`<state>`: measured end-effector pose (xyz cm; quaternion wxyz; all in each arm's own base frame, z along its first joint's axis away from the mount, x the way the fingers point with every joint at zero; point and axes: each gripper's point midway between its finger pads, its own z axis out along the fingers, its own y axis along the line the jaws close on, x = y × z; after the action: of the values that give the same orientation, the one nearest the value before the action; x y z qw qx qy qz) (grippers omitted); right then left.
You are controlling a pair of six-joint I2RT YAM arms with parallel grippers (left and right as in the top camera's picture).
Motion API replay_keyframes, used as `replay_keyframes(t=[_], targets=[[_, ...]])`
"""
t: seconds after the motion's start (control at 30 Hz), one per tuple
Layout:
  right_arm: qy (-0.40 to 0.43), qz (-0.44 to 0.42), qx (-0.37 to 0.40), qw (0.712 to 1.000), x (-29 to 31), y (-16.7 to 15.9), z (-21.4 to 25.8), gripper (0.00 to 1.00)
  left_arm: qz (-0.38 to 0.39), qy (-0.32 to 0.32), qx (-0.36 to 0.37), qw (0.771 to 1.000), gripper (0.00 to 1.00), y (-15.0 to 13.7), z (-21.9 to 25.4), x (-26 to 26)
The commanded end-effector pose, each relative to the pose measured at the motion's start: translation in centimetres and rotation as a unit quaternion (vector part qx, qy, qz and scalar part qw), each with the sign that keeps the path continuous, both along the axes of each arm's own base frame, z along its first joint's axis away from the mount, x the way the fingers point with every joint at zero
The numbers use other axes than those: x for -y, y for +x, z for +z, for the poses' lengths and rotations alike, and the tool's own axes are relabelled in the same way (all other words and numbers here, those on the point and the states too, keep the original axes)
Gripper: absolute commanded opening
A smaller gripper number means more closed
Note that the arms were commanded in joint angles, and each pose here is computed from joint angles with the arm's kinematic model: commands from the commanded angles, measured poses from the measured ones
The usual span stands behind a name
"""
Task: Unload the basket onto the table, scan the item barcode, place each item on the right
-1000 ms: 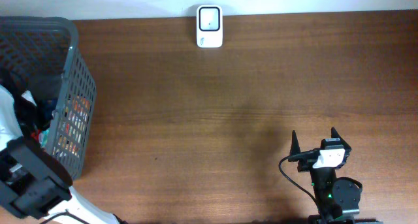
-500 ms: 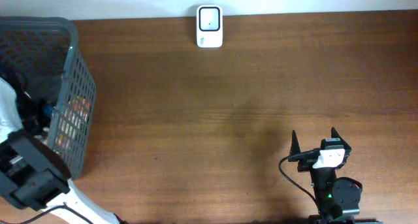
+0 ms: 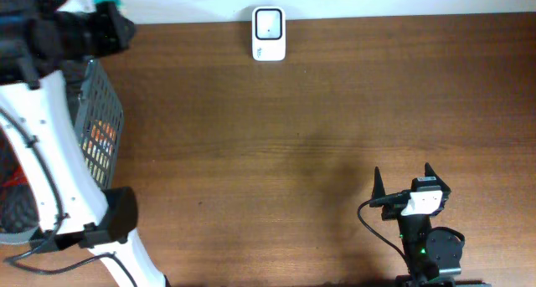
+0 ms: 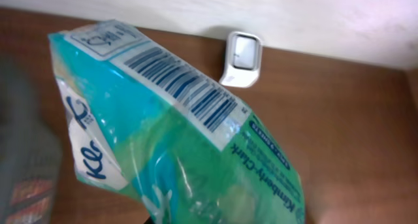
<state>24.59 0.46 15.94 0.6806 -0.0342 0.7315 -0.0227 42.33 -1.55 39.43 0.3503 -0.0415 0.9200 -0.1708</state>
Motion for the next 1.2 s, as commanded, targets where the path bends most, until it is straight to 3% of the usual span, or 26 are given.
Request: replay_keyframes(t=[0.0,0.07,0.13,0.23,0.33,0.37,0.4,0.43,0.47,0.53,0.6,0.7,0.8,0.9,1.0,1.1,1.17], targets=[[0.002,-0.004,-0.003,1.000,0.2,0.0,-0.4,0.98,-0.108,0.074,-0.078,0.988,0.00,0.9,-6.5,10.1],[0.002,-0.004,-0.003,1.000,0.2,0.0,-0.4,0.98,-0.180,0.107,-0.179,0.961,0.00,1.1,-15.4,16.9],[0.002,-0.004,-0.003,1.000,0.2,0.0,-0.4,0.98,-0.213,0.122,-0.225,0.943,0.00,1.2,-20.8,20.3],[0.002,-0.004,-0.003,1.000,0.2,0.0,-0.4,0.98,-0.244,0.138,-0.239,0.930,0.04,3.3,-29.2,24.9],[0.002,-0.004,-0.003,1.000,0.2,0.0,-0.4,0.98,-0.271,0.136,-0.224,0.926,0.10,3.8,-33.0,28.7],[0.002,-0.004,-0.003,1.000,0.2,0.0,-0.4,0.98,-0.277,0.136,-0.214,0.927,0.28,3.8,-33.0,29.6],[0.002,-0.004,-0.003,1.000,0.2,0.0,-0.4,0.99,-0.288,0.134,-0.197,0.927,0.53,3.6,-32.8,31.1],[0.002,-0.004,-0.003,1.000,0.2,0.0,-0.4,0.98,-0.295,0.134,-0.191,0.927,0.91,3.4,-32.7,31.9],[0.002,-0.004,-0.003,1.000,0.2,0.0,-0.4,0.98,-0.298,0.135,-0.189,0.926,0.99,3.2,-32.4,32.2],[0.002,-0.004,-0.003,1.000,0.2,0.0,-0.4,0.98,-0.288,0.129,-0.177,0.932,0.99,3.6,-29.6,31.1],[0.002,-0.004,-0.003,1.000,0.2,0.0,-0.4,0.98,-0.249,0.104,-0.119,0.956,0.99,5.1,-21.4,27.6],[0.002,-0.004,-0.003,1.000,0.2,0.0,-0.4,0.98,-0.164,0.080,-0.017,0.983,0.99,5.2,-9.0,18.3],[0.002,-0.004,-0.003,1.000,0.2,0.0,-0.4,0.98,-0.028,0.085,0.033,0.995,0.99,3.0,-1.2,5.2],[0.002,-0.004,-0.003,1.000,0.2,0.0,-0.4,0.98,0.093,0.089,0.080,0.989,0.99,-0.2,3.7,-5.1],[0.002,-0.004,-0.003,1.000,0.2,0.0,-0.4,0.98,0.198,0.107,0.068,0.972,0.99,-3.6,4.7,-12.9],[0.002,-0.004,-0.003,1.000,0.2,0.0,-0.4,0.98,0.292,0.137,-0.071,0.944,0.99,-6.3,-1.4,-20.0],[0.002,-0.004,-0.003,1.000,0.2,0.0,-0.4,0.98,0.348,0.105,-0.170,0.916,0.99,-7.1,-8.3,-24.5]])
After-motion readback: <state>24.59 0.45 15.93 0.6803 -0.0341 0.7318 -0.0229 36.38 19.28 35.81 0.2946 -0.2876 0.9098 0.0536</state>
